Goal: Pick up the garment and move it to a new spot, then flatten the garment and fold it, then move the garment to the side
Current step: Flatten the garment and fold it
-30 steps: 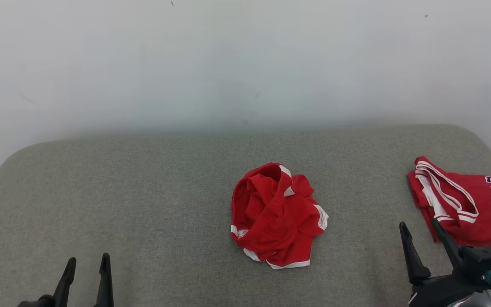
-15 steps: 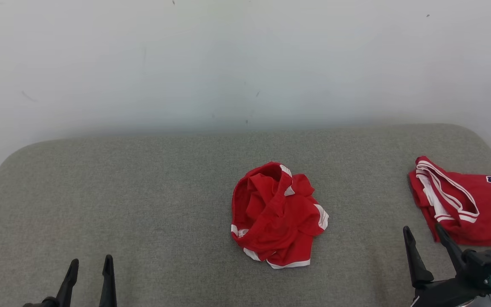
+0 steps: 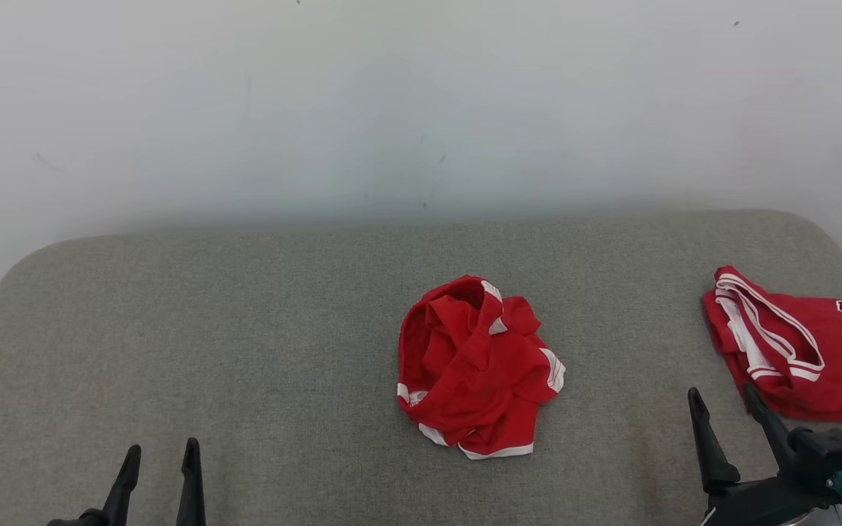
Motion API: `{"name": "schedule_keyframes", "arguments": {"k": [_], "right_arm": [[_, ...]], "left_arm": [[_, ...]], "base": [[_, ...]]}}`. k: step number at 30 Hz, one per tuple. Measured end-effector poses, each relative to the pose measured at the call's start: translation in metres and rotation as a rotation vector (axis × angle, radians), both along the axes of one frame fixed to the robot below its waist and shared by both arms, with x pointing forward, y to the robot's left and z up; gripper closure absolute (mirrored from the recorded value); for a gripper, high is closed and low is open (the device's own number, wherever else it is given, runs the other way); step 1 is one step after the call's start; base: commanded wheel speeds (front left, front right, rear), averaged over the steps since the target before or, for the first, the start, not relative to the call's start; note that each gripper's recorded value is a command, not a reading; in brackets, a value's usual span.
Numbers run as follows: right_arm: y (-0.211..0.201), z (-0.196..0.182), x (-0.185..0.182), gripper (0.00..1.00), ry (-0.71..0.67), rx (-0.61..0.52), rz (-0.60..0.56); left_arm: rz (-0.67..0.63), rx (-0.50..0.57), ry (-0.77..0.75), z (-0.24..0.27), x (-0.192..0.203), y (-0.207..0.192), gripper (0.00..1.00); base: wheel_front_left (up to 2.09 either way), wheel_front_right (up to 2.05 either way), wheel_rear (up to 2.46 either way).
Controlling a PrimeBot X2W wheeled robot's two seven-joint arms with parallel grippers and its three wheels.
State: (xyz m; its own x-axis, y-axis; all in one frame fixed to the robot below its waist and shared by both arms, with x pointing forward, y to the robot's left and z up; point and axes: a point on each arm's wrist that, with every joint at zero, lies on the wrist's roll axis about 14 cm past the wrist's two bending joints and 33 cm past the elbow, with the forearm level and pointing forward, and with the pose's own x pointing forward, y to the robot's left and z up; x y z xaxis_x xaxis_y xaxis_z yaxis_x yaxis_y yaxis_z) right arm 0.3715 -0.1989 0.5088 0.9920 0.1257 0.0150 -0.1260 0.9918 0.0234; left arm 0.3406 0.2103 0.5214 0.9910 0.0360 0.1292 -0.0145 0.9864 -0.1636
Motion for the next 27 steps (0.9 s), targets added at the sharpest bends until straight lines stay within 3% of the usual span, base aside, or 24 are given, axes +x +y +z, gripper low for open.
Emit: {"name": "schedule_keyframes", "arguments": {"k": [14,27], "right_arm": [[0.003,-0.002,-0.003,0.0,0.004,0.006,0.001],[-0.022,-0.01,-0.018,0.0,0.028,0.011,-0.078]], "left_arm": [[-0.082,0.0,0.007,0.0,0.019,-0.027,0.0],[-0.499,-0.028,0.203,-0.003,0.081,-0.17,0.0]], "base": [[0.0,0.0,0.0],[0.0,0.0,0.0]]}}
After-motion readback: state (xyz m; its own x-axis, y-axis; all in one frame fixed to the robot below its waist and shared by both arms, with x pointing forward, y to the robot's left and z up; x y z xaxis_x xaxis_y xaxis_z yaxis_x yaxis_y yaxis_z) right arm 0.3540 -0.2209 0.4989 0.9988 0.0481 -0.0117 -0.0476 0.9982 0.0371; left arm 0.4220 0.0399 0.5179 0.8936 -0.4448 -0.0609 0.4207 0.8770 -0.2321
